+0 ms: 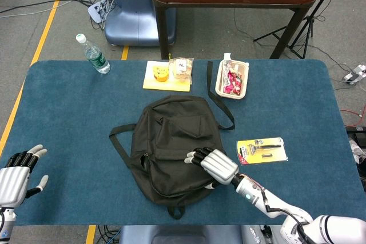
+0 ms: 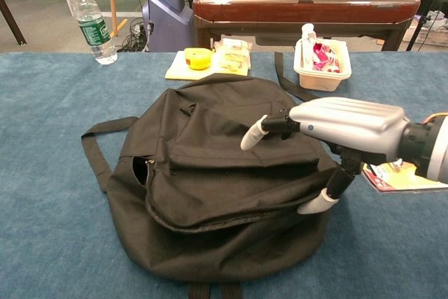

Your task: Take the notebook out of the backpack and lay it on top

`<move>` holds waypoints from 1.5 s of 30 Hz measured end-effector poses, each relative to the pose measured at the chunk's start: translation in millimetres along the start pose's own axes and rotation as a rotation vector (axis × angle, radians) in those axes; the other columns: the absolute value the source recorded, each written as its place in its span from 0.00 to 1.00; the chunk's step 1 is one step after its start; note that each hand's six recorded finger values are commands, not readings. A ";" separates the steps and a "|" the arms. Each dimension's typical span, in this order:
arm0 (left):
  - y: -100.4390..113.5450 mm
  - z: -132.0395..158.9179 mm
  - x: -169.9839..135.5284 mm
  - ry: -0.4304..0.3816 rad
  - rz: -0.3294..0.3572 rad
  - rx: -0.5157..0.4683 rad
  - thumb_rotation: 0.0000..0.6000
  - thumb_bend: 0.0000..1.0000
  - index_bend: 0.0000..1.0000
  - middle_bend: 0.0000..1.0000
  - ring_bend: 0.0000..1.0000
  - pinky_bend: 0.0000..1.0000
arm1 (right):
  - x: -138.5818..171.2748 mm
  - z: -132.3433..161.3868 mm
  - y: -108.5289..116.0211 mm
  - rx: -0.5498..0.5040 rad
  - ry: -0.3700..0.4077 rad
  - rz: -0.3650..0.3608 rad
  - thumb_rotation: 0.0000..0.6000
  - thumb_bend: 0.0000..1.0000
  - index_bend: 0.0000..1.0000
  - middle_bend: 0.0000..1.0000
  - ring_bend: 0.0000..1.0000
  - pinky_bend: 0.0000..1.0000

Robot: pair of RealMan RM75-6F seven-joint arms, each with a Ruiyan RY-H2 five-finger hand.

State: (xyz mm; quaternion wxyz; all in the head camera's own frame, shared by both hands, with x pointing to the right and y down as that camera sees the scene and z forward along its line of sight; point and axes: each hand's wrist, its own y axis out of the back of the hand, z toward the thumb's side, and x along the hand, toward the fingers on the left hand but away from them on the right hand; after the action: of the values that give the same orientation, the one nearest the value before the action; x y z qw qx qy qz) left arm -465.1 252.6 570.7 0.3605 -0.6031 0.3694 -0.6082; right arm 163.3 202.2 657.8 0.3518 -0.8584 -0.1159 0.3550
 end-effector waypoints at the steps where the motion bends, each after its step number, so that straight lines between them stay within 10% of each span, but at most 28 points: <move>1: -0.2 0.2 0.0 -0.001 0.000 -0.001 1.00 0.29 0.22 0.16 0.18 0.15 | 0.8 -1.5 0.4 0.004 -0.004 0.001 1.00 0.11 0.23 0.19 0.13 0.25; 9: -1.1 -0.6 -0.4 0.001 -0.001 -0.001 1.00 0.29 0.22 0.16 0.18 0.15 | 1.4 -12.7 -1.2 0.017 -0.038 0.019 1.00 0.16 0.23 0.19 0.13 0.25; 25: 1.5 -0.6 6.5 -0.026 -0.002 0.000 1.00 0.29 0.22 0.16 0.18 0.15 | -24.9 13.4 -19.4 0.031 0.041 0.086 1.00 0.87 0.66 0.40 0.21 0.25; 45: 19.9 41.7 55.1 -0.333 -0.001 -0.119 1.00 0.29 0.34 0.30 0.27 0.21 | -54.8 -19.0 50.3 -0.264 -0.189 -0.315 1.00 0.96 0.70 0.45 0.29 0.32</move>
State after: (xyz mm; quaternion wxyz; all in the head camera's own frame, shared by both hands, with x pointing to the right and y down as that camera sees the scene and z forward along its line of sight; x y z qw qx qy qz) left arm -424.3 194.0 578.9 0.3801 -0.7159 0.3398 -0.4769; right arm 134.4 131.1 661.7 0.2749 -0.8313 -0.3263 0.3562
